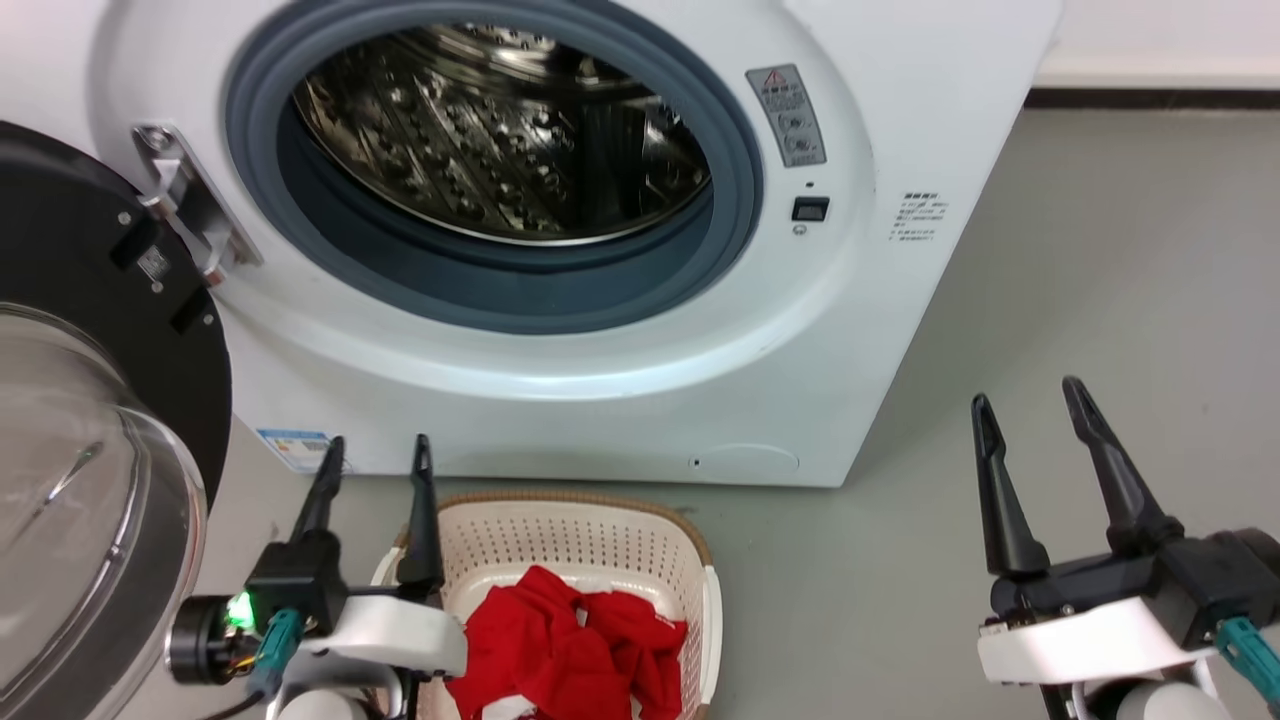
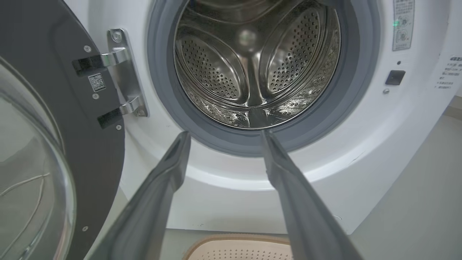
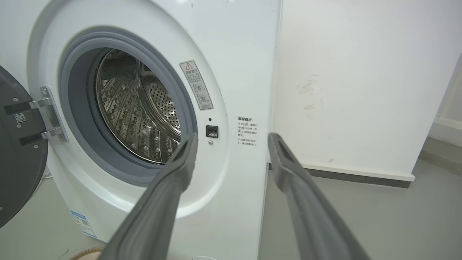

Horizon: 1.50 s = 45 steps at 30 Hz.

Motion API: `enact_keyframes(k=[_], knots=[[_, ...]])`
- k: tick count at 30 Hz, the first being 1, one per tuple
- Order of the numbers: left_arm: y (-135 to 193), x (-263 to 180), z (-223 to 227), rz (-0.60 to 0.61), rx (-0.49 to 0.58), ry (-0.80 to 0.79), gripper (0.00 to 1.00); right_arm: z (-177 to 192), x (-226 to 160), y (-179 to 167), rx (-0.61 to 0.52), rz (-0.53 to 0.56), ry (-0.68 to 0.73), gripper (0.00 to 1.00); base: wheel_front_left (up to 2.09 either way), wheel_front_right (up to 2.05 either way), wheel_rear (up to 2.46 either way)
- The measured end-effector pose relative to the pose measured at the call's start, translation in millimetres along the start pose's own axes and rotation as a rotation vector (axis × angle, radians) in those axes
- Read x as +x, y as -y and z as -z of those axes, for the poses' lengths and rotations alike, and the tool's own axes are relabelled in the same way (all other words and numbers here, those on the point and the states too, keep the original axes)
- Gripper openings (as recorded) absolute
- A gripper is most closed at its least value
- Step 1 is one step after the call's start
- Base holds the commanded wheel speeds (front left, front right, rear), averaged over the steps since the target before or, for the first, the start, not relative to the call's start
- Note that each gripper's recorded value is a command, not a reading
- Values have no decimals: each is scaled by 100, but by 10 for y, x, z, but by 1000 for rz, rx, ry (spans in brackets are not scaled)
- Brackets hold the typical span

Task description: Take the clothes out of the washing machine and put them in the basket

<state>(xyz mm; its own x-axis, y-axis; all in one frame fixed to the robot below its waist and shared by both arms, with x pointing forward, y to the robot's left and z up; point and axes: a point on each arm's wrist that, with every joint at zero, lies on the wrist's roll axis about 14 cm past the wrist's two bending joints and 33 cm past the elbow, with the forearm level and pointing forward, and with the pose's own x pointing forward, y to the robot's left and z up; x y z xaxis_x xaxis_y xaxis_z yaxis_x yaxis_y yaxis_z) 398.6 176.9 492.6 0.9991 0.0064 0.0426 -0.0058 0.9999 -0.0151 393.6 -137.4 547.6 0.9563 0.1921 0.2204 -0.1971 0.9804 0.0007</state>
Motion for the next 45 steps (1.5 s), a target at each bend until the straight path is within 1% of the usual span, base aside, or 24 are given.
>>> enact_keyframes(k=[8, 20, 43, 44, 45], knots=[[-61, -219, -265, -27, 10, 77, 100, -91, -232, 49, 5, 29, 5, 100, 0, 0, 0], [-50, -454, -373, -33, 19, 109, 100, -182, -488, 131, 7, 70, 16, 100, 0, 0, 0], [-19, -462, -400, -23, 32, 118, 100, -198, -564, 150, 8, 83, 17, 100, 0, 0, 0], [-20, -464, -390, -24, 32, 115, 0, -186, -567, 149, 9, 83, 13, 0, 0, 0, 0], [-20, -470, -354, -24, 31, 103, 0, -158, -575, 149, 11, 83, 4, 0, 0, 0, 0]])
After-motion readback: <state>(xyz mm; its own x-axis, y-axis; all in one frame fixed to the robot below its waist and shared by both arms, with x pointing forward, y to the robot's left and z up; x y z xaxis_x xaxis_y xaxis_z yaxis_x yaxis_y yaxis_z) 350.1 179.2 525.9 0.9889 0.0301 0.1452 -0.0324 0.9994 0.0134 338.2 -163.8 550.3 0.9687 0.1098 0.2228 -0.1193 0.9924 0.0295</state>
